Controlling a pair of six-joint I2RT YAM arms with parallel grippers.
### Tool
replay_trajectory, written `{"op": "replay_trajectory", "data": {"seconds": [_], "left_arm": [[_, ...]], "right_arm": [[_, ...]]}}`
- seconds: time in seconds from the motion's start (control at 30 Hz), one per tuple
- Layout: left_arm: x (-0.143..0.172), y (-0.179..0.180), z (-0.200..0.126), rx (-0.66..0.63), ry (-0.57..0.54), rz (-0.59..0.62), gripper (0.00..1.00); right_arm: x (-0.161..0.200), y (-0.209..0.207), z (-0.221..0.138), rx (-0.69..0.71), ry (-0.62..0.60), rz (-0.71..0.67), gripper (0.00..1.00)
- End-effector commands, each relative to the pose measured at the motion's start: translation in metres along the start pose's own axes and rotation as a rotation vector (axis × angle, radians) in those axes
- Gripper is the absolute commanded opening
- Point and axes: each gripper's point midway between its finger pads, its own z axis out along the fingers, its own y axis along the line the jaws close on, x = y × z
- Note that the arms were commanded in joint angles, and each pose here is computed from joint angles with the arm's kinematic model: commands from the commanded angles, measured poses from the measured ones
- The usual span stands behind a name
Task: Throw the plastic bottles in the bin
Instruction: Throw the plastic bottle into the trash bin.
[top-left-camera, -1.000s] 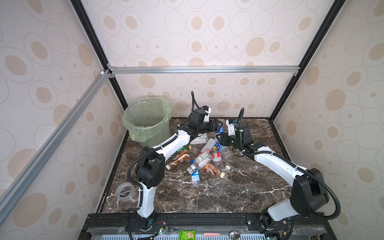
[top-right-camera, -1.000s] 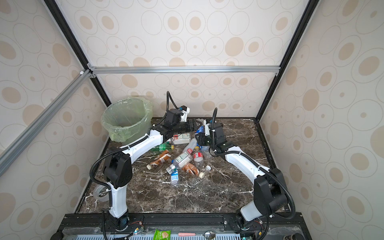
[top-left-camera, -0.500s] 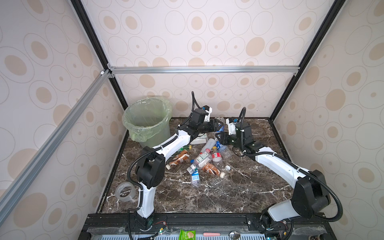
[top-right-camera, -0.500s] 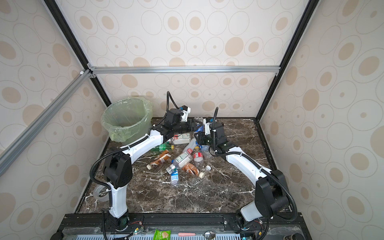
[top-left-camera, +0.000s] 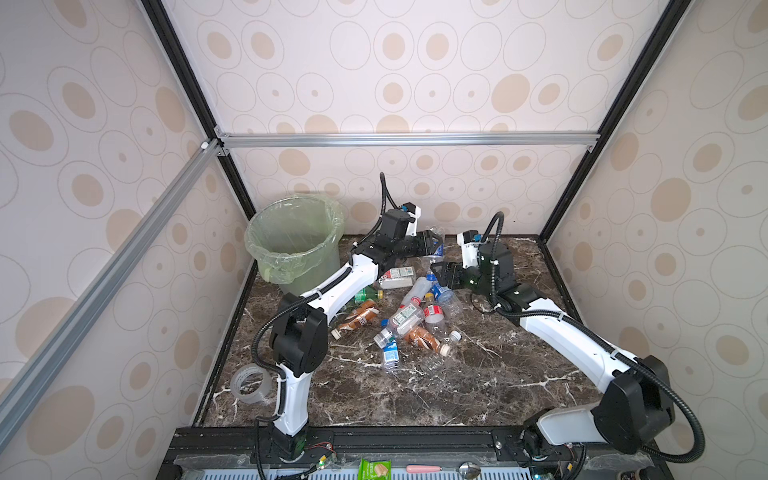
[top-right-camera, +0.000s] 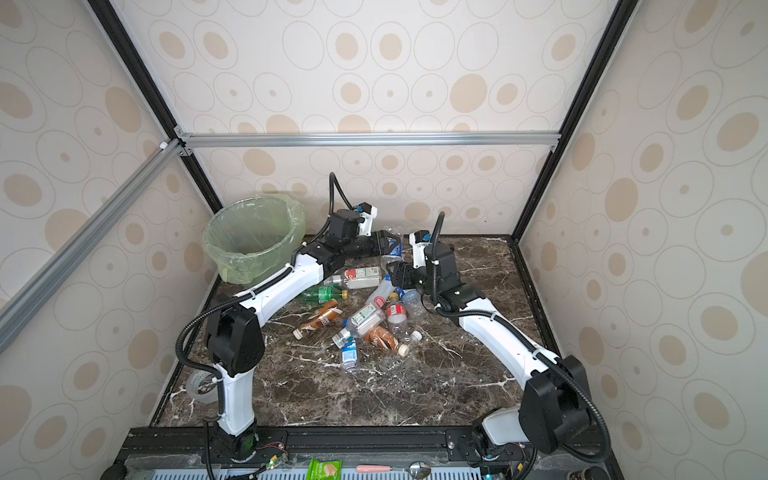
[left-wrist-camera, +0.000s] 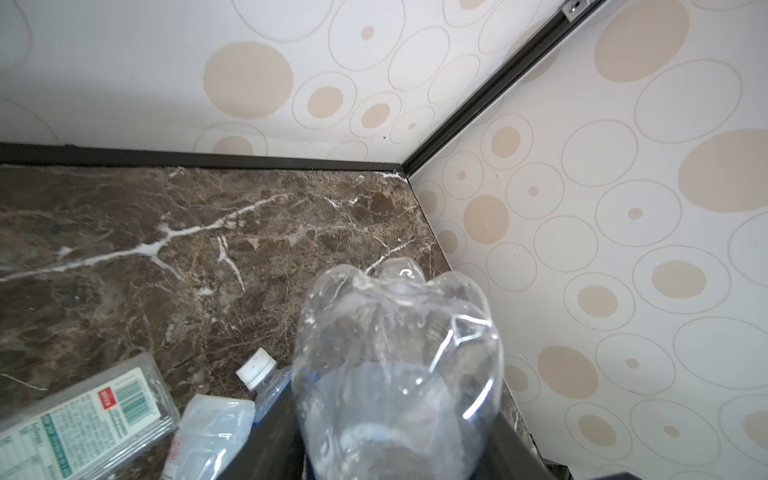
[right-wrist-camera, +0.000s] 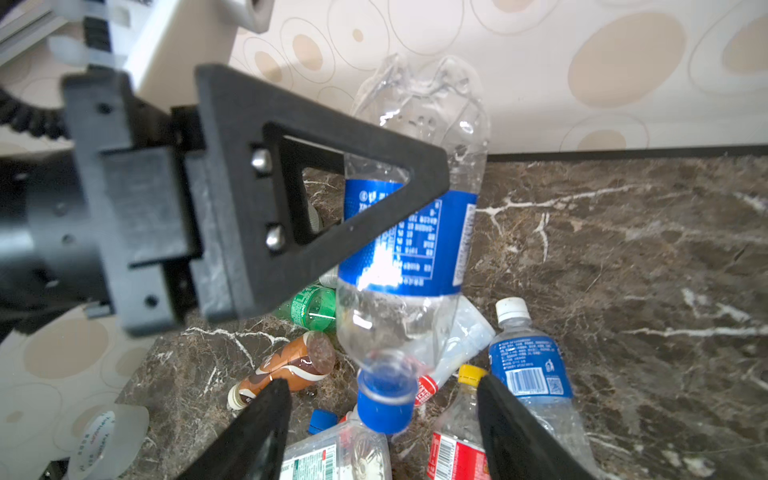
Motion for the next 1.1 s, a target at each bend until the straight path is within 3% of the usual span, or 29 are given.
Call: {"op": "replay_trajectory", "data": {"seconds": [0.0,0.17,0.37,0.6,0.8,0.9,1.07], "left_arm": [[-0.044,-0.003,-0.025,-0.051,-0.083,0.075,0.49],[-0.091,-0.003,-0.065,-0.132,-0.174,0.147,0.5],[-0.149,0.011,-0.133,-0.261,-0.308,0.194,0.5],[-0.214,0.021,-0.257,-0.492,-0.576,0.257,0.5],[-0.223,0.011,-0.35,-0.649,-0.798,0.307,0.53],[-0.207,0.044,-0.346,-0.704,-0.772,0.276,0.53],[-0.174,0.136,-0.295,-0.765,-0.506,0.11,0.62]], "right_arm": [[-0.003,0.007,-0.012,-0.014,-0.007,-0.017,0.84],[-0.019,0.028,-0.023,-0.046,-0.044,-0.055,0.99],[-0.035,0.079,-0.024,-0.13,-0.073,-0.158,0.99],[-0.037,0.141,-0.011,-0.23,-0.064,-0.257,0.99],[-0.03,0.157,-0.001,-0.252,-0.045,-0.282,0.99],[-0.024,0.154,0.005,-0.239,-0.028,-0.279,0.99],[-0.016,0.148,0.005,-0.227,-0.011,-0.272,0.99]]}}
